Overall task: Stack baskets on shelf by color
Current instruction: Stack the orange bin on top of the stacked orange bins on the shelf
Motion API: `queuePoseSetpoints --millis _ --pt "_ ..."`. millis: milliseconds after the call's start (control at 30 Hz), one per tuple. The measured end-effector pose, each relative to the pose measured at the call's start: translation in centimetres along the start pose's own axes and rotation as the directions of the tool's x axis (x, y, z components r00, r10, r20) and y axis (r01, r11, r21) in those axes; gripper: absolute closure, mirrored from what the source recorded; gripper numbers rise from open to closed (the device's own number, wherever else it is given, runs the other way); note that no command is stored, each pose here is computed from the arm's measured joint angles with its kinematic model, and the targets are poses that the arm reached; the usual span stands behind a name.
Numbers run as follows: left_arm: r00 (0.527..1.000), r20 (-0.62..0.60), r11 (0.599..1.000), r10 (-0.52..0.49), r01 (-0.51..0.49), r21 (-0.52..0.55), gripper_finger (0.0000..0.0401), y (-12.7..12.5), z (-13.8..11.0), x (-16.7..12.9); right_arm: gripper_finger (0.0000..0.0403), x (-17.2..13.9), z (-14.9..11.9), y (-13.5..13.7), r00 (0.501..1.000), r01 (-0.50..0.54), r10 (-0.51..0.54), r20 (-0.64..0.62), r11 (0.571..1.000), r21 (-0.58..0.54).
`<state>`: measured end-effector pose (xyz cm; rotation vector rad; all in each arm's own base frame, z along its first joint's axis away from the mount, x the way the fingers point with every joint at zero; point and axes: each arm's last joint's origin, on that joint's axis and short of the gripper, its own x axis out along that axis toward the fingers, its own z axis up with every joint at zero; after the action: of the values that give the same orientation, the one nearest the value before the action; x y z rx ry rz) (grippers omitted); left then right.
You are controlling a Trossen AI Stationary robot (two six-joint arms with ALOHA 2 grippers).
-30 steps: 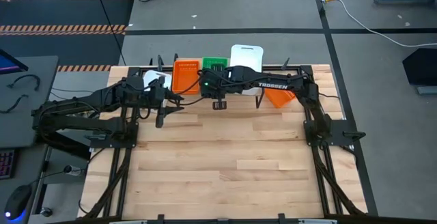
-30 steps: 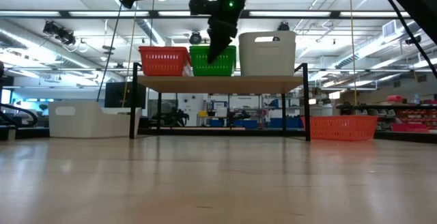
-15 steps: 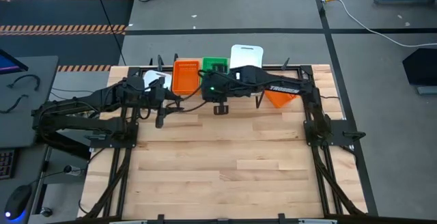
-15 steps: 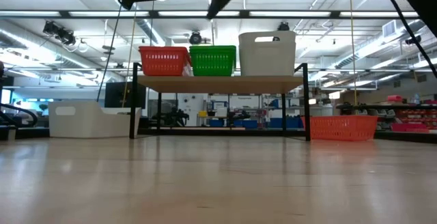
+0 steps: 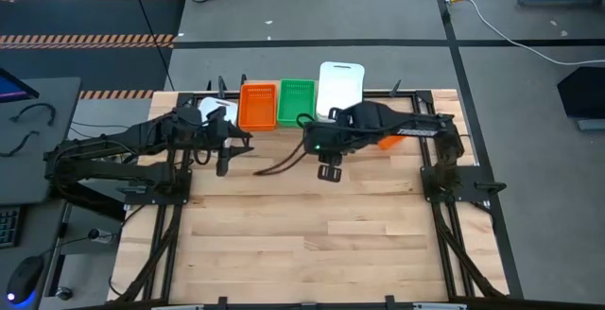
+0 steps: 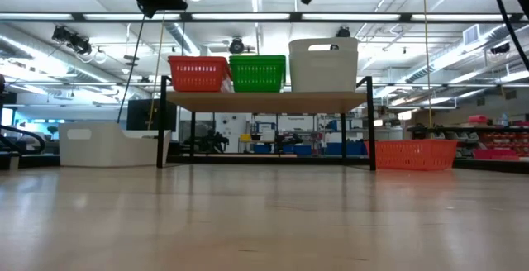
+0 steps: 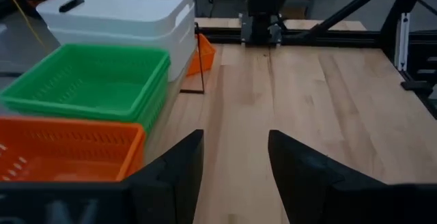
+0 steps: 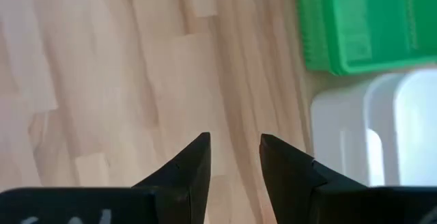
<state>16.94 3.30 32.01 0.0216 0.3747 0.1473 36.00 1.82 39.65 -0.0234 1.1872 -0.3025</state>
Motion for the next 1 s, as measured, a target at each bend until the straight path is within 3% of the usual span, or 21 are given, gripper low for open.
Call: queuePoseSetpoints --millis 133,300,500,767,900,1000 --pt "0.999 -0.049 0.999 0.025 -0.027 -0.031 0.0229 0.0 -0.5 -0.1 0.0271 0.7 -0.4 0.3 0.999 0.031 -0.03 -0.032 0.999 0.045" --pt "0.99 -0.132 0.996 0.052 -0.062 -0.07 0.0229 0.1 -1.3 -0.2 0.0271 3.8 -1.5 1.6 0.984 -0.008 0.017 -0.175 0.999 0.052" --pt "0.989 -0.138 0.993 0.054 -0.068 -0.099 0.0229 0.1 -1.3 -0.2 0.0271 8.7 -4.3 2.9 0.915 0.015 0.02 -0.403 0.996 0.085" --pt "0.987 -0.154 0.992 0.053 -0.069 -0.103 0.0229 0.1 -1.5 -0.2 0.0271 12.9 -9.5 4.1 0.79 0.237 -0.079 -0.608 0.954 0.183" --pt "0.987 -0.154 0.992 0.053 -0.069 -0.103 0.0229 0.1 -1.5 -0.2 0.0271 12.3 -12.2 4.6 0.778 0.387 -0.193 -0.598 0.897 0.215" --pt "0.987 -0.151 0.992 0.053 -0.069 -0.103 0.0229 0.1 -1.4 -0.2 0.0274 10.8 -13.9 4.3 0.796 0.45 -0.246 -0.553 0.851 0.27"
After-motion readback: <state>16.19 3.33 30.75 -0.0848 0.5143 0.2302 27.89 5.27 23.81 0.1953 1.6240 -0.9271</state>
